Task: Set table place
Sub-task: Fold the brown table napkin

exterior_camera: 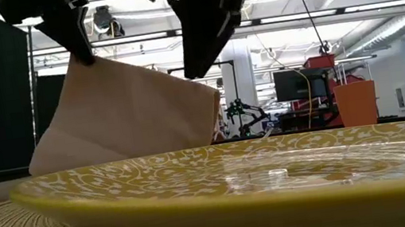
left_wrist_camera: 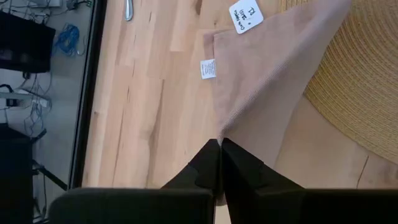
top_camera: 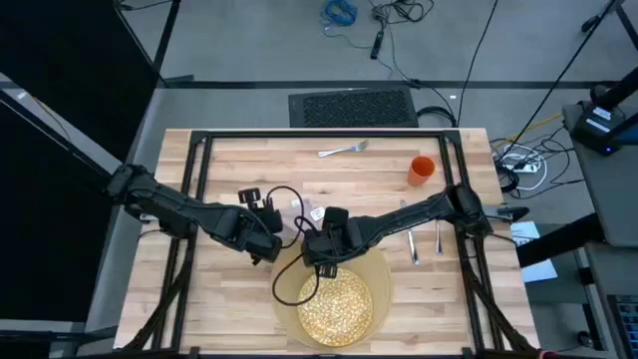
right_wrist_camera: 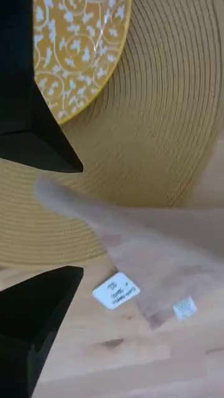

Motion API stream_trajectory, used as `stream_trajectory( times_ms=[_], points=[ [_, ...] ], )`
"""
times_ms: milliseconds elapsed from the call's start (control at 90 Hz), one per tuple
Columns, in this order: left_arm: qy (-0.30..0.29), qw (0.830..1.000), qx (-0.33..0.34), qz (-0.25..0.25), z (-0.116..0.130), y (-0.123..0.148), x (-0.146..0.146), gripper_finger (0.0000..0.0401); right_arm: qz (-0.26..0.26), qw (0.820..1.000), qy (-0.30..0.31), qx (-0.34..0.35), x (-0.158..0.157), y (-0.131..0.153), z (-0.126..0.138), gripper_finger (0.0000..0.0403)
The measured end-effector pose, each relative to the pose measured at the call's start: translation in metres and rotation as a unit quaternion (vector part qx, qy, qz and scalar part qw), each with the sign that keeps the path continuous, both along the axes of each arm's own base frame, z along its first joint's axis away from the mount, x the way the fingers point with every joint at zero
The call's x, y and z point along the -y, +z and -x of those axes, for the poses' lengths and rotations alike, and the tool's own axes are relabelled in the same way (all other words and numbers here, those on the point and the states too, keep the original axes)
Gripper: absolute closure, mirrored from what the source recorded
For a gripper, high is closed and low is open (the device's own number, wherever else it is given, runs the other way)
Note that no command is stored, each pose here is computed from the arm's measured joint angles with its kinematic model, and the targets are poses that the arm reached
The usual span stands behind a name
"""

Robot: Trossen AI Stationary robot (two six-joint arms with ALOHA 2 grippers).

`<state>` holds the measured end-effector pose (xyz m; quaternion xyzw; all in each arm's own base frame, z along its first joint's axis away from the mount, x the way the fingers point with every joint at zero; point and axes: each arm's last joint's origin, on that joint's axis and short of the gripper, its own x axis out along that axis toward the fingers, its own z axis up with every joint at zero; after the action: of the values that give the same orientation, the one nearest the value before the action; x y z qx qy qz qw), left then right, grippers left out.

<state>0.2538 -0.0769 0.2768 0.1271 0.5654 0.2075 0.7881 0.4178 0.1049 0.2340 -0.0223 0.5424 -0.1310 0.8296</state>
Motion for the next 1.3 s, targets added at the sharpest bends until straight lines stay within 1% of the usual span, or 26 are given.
stream_trajectory(
  times_ms=[311,456,533,600,656,711,767,811,889,989,1044,1178,1300],
  points=[
    [-0.001,1.000,-0.002,0.007,0.000,0.000,0.000,0.0401,-0.009,1.000,-0.004,0.020,0.005,-0.011,-0.004,0.0156],
    [-0.002,1.000,-0.003,0.007,0.000,0.000,0.000,0.0401,-0.019,1.000,-0.005,0.015,0.009,-0.021,-0.004,0.0157],
    [-0.003,1.000,-0.004,0.007,0.000,0.000,0.001,0.0401,-0.017,1.000,-0.011,0.006,0.012,-0.026,-0.002,0.0166],
    [-0.005,1.000,-0.005,0.008,0.000,0.000,0.001,0.0401,-0.016,1.000,-0.015,0.000,0.015,-0.027,-0.001,0.0187],
    [-0.005,1.000,-0.006,0.010,0.000,-0.001,0.001,0.0401,-0.014,1.000,-0.015,-0.003,0.017,-0.028,-0.001,0.0222],
    [-0.005,1.000,-0.006,0.012,0.000,-0.001,0.001,0.0401,-0.012,1.000,-0.011,-0.003,0.019,-0.027,-0.002,0.0278],
    [-0.005,1.000,-0.006,0.014,0.000,-0.001,0.001,0.0401,-0.007,1.000,0.003,-0.001,0.019,-0.027,-0.003,0.0352],
    [-0.003,1.000,-0.005,0.016,0.000,-0.001,0.001,0.0401,-0.003,1.000,0.018,0.004,0.018,-0.027,-0.005,0.0381],
    [-0.003,1.000,-0.001,0.021,-0.001,-0.001,0.002,0.0401,-0.007,1.000,0.025,0.008,0.019,-0.026,-0.006,0.0397],
    [-0.003,1.000,0.000,0.022,-0.001,-0.001,0.002,0.0401,-0.002,0.999,0.035,-0.005,0.021,-0.020,-0.006,0.0402],
    [-0.003,1.000,0.000,0.022,-0.001,-0.001,0.002,0.0401,0.017,0.999,0.039,-0.010,0.022,-0.007,-0.006,0.0402],
    [-0.001,1.000,0.005,0.018,-0.001,0.000,0.002,0.0401,0.083,0.996,0.035,-0.024,0.028,0.026,-0.004,0.0403],
    [0.011,0.999,0.028,-0.020,-0.003,0.002,0.000,0.0401,0.126,0.991,0.031,-0.031,0.036,0.048,-0.002,0.0403]
  ],
)
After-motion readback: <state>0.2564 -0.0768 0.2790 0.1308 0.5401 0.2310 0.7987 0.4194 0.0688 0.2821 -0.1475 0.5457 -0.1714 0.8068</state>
